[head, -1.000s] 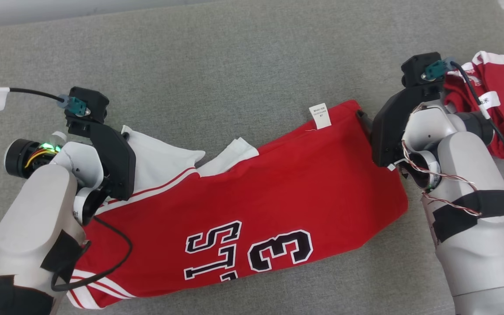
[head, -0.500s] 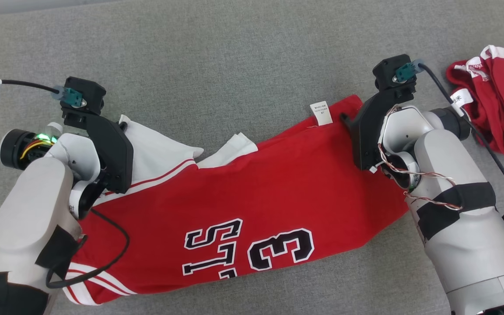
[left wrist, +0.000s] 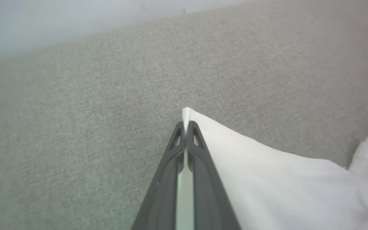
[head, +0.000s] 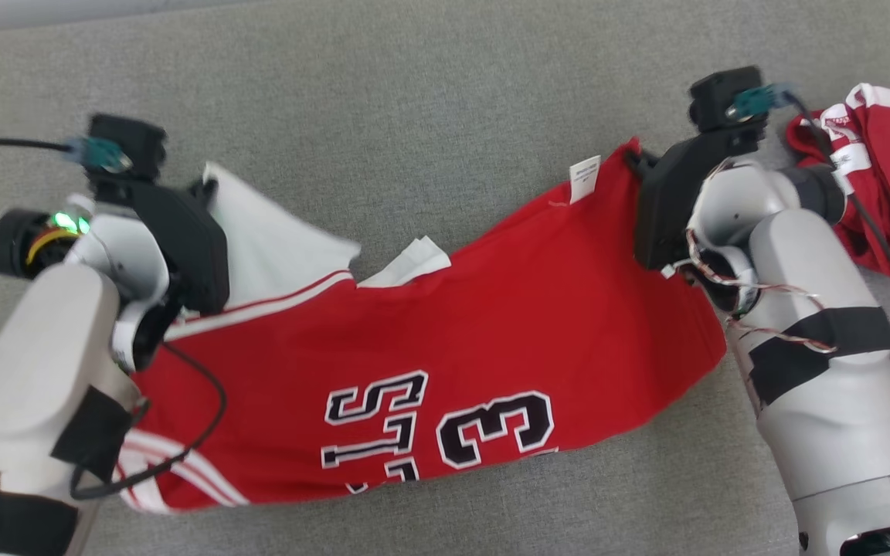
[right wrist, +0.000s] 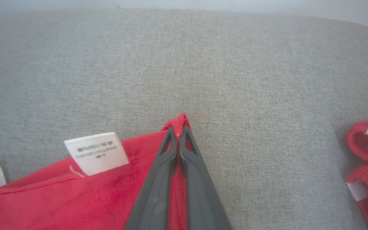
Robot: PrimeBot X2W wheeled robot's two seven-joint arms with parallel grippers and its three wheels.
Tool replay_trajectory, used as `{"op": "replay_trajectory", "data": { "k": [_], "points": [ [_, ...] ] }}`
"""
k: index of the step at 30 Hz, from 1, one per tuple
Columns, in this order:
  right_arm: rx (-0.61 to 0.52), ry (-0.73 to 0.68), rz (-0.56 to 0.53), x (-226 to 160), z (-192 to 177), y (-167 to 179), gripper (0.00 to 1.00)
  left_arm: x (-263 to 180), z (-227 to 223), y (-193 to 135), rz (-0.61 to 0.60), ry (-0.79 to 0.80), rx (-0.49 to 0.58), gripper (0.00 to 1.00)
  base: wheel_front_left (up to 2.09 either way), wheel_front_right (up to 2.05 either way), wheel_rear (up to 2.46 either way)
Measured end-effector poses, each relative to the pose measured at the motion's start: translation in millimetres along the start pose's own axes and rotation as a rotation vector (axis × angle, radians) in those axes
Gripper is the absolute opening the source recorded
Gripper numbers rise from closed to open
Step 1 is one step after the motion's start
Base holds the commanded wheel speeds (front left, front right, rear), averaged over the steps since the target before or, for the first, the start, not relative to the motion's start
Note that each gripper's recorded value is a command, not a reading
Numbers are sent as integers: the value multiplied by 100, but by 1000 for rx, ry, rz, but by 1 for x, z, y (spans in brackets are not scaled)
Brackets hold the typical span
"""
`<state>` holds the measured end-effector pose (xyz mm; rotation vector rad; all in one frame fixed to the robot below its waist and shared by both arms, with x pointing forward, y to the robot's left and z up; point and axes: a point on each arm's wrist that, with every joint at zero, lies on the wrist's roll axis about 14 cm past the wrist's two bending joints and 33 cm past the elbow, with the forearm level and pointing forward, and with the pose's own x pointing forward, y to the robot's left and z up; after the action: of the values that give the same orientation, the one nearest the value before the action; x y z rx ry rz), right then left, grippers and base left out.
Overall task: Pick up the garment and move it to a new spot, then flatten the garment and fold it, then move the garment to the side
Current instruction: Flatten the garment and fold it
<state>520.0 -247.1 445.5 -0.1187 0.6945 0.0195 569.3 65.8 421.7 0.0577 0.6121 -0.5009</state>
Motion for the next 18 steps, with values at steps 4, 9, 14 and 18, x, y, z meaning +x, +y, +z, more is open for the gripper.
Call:
{"op": "replay_trajectory", "data": {
  "k": [4,9,14,18],
  "points": [
    [87,-115,13,-12,30,-4,0,-13,53,-6,-34,-192,-58,0,0,0,0],
    [149,-258,29,-34,69,-9,0,-43,120,-14,-78,-422,-100,0,0,0,0],
    [231,-473,21,-76,120,-25,0,-98,193,-22,-110,-686,-92,0,0,0,0],
    [251,-627,9,-111,154,-33,0,-145,241,-28,-115,-863,-56,0,0,0,0]
  ]
}}
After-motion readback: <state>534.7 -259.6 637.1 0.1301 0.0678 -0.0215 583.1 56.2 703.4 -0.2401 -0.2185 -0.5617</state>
